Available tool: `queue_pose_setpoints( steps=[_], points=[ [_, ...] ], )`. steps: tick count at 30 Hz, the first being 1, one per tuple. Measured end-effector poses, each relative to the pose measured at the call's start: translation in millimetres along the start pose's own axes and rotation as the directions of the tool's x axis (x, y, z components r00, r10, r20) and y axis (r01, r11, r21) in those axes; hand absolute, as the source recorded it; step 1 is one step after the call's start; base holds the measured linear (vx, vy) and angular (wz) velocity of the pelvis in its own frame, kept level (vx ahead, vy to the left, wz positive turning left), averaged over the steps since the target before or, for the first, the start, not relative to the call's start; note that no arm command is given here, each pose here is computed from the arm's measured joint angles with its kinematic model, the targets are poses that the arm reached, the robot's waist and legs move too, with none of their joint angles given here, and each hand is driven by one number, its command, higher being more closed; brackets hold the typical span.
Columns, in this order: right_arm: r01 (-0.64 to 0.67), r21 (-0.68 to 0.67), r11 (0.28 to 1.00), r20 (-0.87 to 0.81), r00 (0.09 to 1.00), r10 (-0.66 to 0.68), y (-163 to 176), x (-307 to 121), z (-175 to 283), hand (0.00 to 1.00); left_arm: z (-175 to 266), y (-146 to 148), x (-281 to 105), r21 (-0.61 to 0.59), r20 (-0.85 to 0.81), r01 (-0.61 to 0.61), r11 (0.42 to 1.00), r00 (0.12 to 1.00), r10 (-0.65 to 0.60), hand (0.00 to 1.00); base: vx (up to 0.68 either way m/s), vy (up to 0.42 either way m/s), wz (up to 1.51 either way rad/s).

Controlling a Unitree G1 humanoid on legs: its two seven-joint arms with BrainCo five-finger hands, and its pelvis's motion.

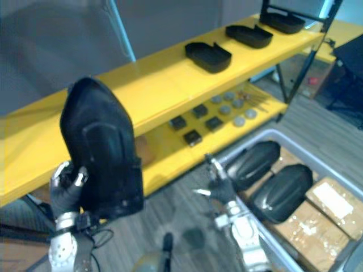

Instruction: Walk over and take plastic housings, then place them on the shelf

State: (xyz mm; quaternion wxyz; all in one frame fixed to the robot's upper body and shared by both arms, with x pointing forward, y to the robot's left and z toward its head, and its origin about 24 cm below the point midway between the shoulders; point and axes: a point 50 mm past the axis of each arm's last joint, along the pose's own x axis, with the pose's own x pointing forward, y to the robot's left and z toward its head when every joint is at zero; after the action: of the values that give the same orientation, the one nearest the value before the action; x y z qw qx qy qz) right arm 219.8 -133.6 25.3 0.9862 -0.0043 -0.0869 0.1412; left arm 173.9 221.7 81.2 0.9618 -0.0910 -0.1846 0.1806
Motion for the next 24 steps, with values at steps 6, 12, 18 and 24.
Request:
queue_pose_setpoints(
  steps=[6,12,18,24],
  points=[
    [0.102,0.029,0.994,0.027,0.994,-0.103,-3,4,3,0.0,23,-2,17,-0.001,0.147,0.006,1.0,0.989,-0.005,1.0,0.12,0.118,0.44],
    [0.104,-0.002,0.995,0.102,0.989,-0.103,-2,18,13,0.0,24,-1,32,0.048,0.16,-0.016,0.999,0.987,0.008,1.0,0.28,0.149,0.3],
    [0.087,-0.034,0.996,0.119,0.99,-0.082,-6,22,18,0.0,13,0,39,0.054,0.114,-0.025,0.998,0.993,0.018,1.0,0.23,-0.034,0.54],
    [0.077,-0.028,0.997,0.108,0.991,-0.074,-26,17,20,0.0,-3,4,21,0.037,0.02,-0.072,0.997,0.997,0.072,1.0,0.24,-0.292,0.66]
  ],
)
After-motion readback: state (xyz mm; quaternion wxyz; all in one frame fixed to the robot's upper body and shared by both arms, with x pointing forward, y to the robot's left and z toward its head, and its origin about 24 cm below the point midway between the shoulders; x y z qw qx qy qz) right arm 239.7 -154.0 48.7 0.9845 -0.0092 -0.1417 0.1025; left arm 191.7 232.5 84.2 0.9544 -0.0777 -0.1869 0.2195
